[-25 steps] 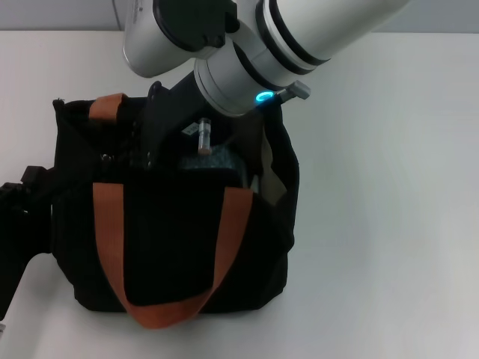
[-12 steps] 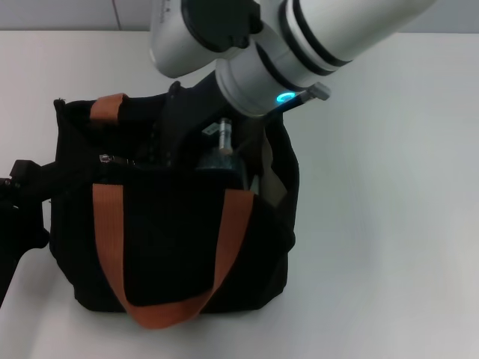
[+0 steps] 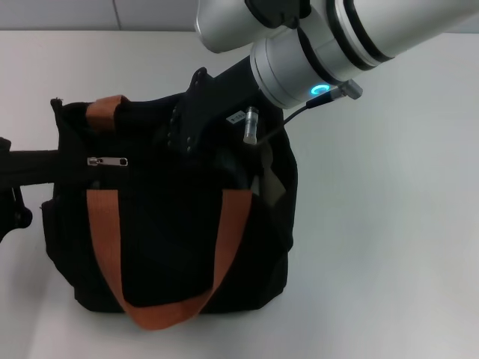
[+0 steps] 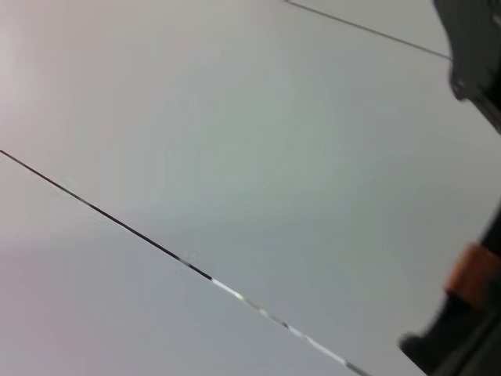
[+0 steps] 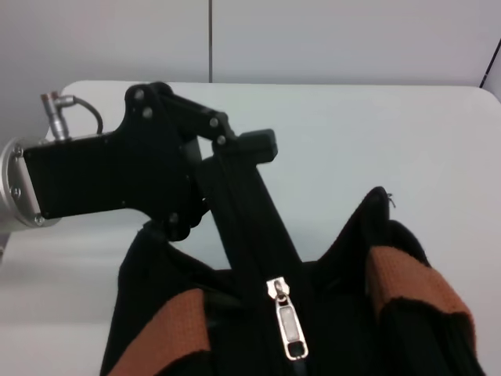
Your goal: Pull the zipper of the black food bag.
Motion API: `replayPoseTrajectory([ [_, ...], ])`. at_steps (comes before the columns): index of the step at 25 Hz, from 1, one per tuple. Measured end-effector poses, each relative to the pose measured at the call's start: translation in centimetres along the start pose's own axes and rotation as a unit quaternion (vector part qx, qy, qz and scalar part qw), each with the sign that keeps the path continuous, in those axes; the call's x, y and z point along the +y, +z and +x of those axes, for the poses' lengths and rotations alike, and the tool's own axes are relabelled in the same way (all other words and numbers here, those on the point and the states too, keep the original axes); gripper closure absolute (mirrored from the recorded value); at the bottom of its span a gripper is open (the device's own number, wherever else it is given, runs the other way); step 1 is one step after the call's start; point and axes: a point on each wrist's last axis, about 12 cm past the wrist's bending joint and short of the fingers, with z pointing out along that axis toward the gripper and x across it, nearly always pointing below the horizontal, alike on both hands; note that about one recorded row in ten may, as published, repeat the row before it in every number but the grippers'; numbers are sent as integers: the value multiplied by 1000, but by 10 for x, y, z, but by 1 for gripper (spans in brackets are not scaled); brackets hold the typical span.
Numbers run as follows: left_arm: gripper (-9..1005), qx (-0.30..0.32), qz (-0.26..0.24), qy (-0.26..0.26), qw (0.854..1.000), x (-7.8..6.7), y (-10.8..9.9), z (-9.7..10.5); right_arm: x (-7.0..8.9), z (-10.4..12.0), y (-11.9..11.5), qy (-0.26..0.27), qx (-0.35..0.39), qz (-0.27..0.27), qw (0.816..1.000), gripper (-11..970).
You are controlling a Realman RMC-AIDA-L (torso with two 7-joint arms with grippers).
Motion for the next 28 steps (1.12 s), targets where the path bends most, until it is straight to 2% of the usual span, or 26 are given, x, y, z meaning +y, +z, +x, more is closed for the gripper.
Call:
replayPoseTrajectory([
  [4,982,-31,-37,-20,999,3,11,-11,5,-1,2,2,-21,-15,1000,893],
  [10,983,-49,-52,-27,997,4,20,-15,10,-3,2,-6,-47,-30,998,854],
  [13,983,-55,-61,-32,996,5,23,-18,12,-3,7,-21,-45,-30,998,768],
  [16,983,-61,-64,-34,996,5,25,-19,18,-4,18,-46,-45,-22,998,682],
  [28,982,-68,-60,-40,995,4,25,-20,22,-9,30,-78,-54,6,995,609],
])
